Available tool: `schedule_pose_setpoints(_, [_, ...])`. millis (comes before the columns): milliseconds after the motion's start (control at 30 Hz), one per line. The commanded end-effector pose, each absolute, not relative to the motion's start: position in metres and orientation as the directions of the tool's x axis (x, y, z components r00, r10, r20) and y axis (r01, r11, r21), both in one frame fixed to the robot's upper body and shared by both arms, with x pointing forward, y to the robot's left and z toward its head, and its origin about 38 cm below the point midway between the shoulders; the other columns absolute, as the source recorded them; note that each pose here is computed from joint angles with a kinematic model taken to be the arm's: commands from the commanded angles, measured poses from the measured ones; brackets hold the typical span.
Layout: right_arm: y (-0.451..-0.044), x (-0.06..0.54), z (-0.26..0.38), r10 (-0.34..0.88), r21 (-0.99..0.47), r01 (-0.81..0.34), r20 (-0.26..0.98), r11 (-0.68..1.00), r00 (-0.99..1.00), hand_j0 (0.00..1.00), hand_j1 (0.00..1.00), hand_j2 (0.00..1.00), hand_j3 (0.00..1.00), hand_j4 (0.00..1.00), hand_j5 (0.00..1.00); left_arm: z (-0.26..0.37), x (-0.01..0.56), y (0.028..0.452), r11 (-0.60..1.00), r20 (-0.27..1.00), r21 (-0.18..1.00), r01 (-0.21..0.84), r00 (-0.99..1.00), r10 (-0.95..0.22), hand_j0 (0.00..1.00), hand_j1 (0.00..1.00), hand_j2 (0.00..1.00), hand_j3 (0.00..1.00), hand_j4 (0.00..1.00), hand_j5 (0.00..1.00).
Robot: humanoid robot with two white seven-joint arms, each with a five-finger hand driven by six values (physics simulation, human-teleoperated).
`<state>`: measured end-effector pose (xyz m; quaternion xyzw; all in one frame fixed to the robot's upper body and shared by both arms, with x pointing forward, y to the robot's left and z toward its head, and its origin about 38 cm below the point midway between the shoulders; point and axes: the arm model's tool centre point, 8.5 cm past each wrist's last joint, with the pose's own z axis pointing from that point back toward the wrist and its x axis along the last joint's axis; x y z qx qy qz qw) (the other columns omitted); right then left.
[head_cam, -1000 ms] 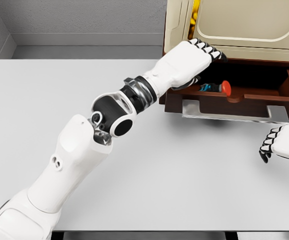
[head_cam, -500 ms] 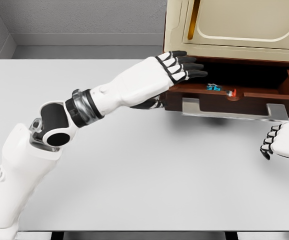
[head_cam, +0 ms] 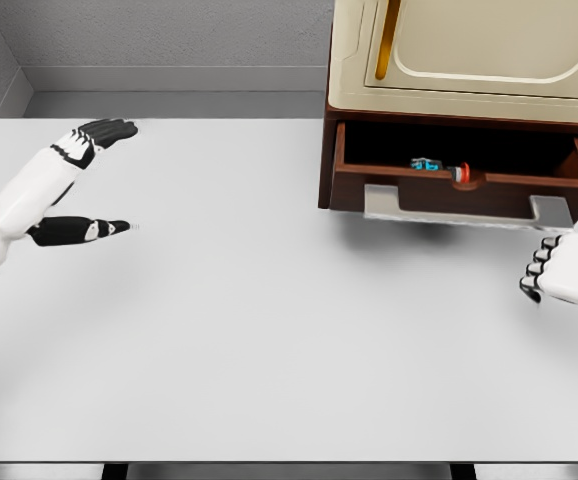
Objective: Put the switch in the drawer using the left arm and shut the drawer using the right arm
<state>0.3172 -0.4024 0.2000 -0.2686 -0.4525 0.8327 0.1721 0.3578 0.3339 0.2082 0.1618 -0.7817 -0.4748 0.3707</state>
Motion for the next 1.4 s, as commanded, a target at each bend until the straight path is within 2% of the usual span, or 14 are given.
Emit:
schedule_pose_setpoints(0, [-0.405,0.330,0.248,0.670,-0.976,-0.085,-0.074,-0.201,-0.738,0.28,0.28,0.28,0.28,0.28,0.28,0.195,0.362,0.364,0.527,0.472,0.845,0.096,-0.598,-0.647,1.00,1.00,1.00,1.00,1.00,1.00])
schedule_pose_setpoints(100, [-0.406,0.336,0.262,0.677,-0.982,-0.056,-0.083,-0.180,-0.732,0.28,0.28,0.28,0.28,0.28,0.28,0.194,0.359,0.362,0.524,0.471,0.846,0.099,-0.602,-0.645,1.00,1.00,1.00,1.00,1.00,1.00])
schedule_pose_setpoints(333, [-0.417,0.338,0.262,0.697,-0.978,-0.068,-0.090,-0.196,-0.711,0.29,0.29,0.29,0.29,0.29,0.29,0.191,0.358,0.362,0.519,0.471,0.848,0.105,-0.597,-0.649,1.00,1.00,1.00,1.00,1.00,1.00])
schedule_pose_setpoints(600, [-0.423,0.330,0.252,0.684,-0.953,-0.118,-0.110,-0.278,-0.721,0.29,0.29,0.29,0.29,0.29,0.29,0.189,0.357,0.360,0.524,0.476,0.845,0.107,-0.597,-0.646,1.00,1.00,1.00,1.00,1.00,1.00])
schedule_pose_setpoints(900, [-0.430,0.312,0.228,0.674,-0.918,-0.211,-0.079,-0.337,-0.734,0.29,0.29,0.29,0.29,0.29,0.29,0.191,0.354,0.357,0.522,0.471,0.847,0.105,-0.605,-0.642,1.00,1.00,1.00,1.00,1.00,1.00])
schedule_pose_setpoints(1367, [-0.412,0.292,0.216,0.609,-0.887,-0.245,-0.050,-0.391,-0.792,0.29,0.29,0.29,0.29,0.29,0.29,0.191,0.354,0.357,0.522,0.471,0.847,0.105,-0.605,-0.642,1.00,1.00,1.00,1.00,1.00,1.00])
